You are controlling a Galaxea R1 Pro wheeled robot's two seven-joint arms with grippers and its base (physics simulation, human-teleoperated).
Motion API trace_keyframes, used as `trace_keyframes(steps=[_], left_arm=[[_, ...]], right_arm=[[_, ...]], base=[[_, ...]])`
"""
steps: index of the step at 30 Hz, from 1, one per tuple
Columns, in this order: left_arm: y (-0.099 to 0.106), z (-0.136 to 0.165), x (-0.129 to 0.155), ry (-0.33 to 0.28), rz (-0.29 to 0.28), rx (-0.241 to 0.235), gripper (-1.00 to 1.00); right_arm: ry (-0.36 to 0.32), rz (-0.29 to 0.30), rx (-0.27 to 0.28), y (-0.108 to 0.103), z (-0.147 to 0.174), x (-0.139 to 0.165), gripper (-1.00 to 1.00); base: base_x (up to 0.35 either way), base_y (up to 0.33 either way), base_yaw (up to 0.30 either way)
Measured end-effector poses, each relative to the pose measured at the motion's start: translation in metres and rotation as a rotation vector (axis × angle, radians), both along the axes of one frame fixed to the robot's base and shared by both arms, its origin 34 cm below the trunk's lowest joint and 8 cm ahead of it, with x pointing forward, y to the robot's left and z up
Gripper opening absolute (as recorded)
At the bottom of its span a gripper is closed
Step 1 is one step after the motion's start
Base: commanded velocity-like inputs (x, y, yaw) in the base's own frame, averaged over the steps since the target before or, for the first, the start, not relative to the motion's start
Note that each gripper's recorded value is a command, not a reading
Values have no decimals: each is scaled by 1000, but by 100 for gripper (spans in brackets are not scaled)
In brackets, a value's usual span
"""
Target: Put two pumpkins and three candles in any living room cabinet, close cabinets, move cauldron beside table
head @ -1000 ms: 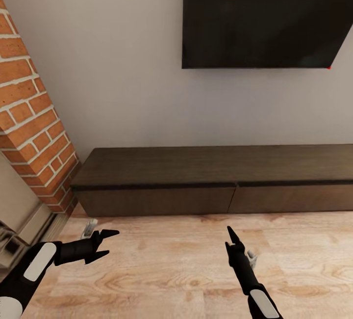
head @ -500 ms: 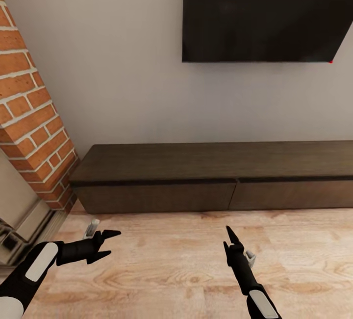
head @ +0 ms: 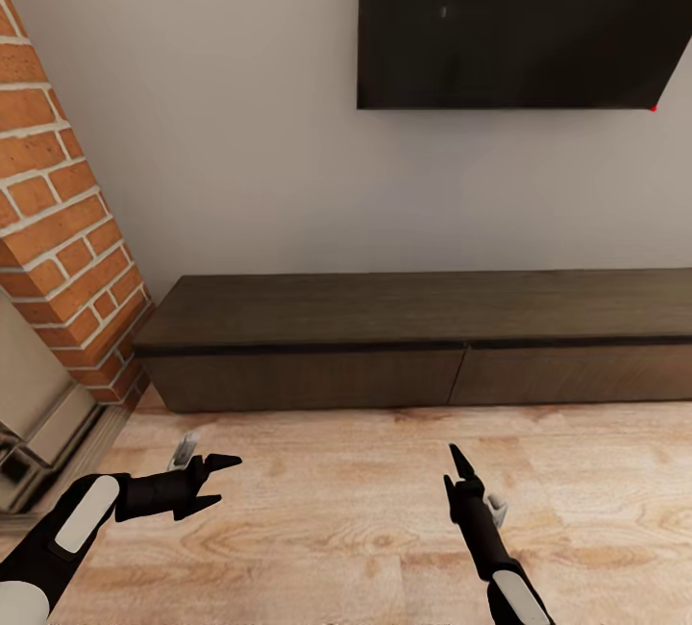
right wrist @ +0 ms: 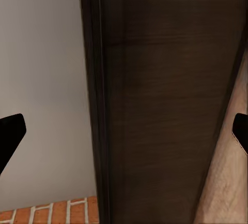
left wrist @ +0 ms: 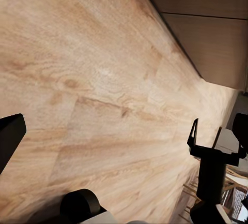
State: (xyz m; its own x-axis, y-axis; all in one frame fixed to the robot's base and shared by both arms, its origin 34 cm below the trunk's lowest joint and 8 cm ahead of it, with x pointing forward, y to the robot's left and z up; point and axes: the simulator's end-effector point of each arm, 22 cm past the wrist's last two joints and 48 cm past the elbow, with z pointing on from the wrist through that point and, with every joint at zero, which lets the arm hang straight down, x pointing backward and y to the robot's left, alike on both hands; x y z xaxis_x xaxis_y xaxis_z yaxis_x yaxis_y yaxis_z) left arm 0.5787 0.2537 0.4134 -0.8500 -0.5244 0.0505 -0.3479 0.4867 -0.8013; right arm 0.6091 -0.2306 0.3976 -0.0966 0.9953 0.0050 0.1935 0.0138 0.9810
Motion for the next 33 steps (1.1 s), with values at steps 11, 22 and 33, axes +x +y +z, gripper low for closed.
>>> trace_keyframes(steps=[11, 22, 33], left_arm=[[0, -25, -6, 0, -1, 0, 100], [0, -47, -12, -1, 0, -1, 100], [-1, -46, -13, -2, 0, -4, 100]], right_arm=[[52, -35, 3, -6, -37, -10, 100], [32, -29, -3, -10, -54, -14, 100], [-112, -48, 42, -15, -23, -11, 100]], base=[[0, 0, 0], [0, 0, 0], [73, 0, 0]])
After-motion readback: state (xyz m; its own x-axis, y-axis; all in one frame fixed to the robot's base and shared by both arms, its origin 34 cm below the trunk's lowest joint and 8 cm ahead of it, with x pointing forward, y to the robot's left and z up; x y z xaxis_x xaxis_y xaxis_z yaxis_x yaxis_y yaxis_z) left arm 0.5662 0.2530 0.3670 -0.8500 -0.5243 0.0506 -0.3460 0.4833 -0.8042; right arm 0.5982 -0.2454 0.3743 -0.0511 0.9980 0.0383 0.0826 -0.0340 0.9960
